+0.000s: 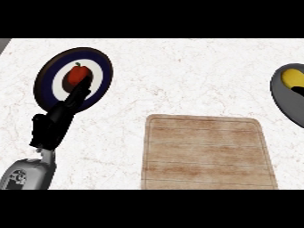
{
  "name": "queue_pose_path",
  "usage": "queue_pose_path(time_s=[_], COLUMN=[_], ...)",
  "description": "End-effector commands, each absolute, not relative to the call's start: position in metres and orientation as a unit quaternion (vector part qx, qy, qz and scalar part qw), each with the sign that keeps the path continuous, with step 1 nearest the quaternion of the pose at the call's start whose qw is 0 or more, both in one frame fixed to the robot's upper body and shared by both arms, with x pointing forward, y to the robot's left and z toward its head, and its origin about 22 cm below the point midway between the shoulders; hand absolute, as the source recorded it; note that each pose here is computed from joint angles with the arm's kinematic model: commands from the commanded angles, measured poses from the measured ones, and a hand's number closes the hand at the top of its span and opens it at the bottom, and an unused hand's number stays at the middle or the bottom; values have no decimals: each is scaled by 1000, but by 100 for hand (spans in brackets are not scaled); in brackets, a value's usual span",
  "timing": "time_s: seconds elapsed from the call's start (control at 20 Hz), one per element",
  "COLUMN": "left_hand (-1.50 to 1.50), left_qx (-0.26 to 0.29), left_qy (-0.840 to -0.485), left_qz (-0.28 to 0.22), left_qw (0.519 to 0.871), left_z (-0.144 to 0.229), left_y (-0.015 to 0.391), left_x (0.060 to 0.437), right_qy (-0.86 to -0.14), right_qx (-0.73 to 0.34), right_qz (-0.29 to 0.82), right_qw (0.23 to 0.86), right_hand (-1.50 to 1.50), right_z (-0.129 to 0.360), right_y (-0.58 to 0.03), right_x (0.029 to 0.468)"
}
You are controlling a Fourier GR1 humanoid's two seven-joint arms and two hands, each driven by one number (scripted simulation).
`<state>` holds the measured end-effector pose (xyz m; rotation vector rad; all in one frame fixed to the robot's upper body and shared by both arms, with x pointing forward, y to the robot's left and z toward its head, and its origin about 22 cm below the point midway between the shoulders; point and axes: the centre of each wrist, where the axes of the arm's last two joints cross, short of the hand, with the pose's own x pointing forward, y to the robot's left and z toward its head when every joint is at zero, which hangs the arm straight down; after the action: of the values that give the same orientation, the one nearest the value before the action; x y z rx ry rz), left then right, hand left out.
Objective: Pick the lemon from the cutting board and place it in the pan
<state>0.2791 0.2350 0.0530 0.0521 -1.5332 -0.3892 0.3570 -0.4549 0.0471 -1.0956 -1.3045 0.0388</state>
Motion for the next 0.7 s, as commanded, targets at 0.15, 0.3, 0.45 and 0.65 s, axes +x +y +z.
queue_pose_path(time_s=[0.15,0.3,0.45,0.65], left_hand=[0,0,0,0], left_qx=[31,24,34,38], left_qy=[-685,-687,-686,-688], left_qz=[-170,-174,-167,-158], left_qw=[707,705,707,707], left_z=[58,59,58,65], left_y=[244,234,237,247], left_x=[274,276,278,287], right_qy=[-658,-678,-691,-720], right_qx=[-400,-351,-323,-302], right_qz=[-105,-125,-115,-107], right_qw=[629,633,636,616], right_hand=[-150,-150,-150,-150], right_z=[45,47,20,29], right_y=[-485,-495,-519,-533], right_x=[332,326,282,271])
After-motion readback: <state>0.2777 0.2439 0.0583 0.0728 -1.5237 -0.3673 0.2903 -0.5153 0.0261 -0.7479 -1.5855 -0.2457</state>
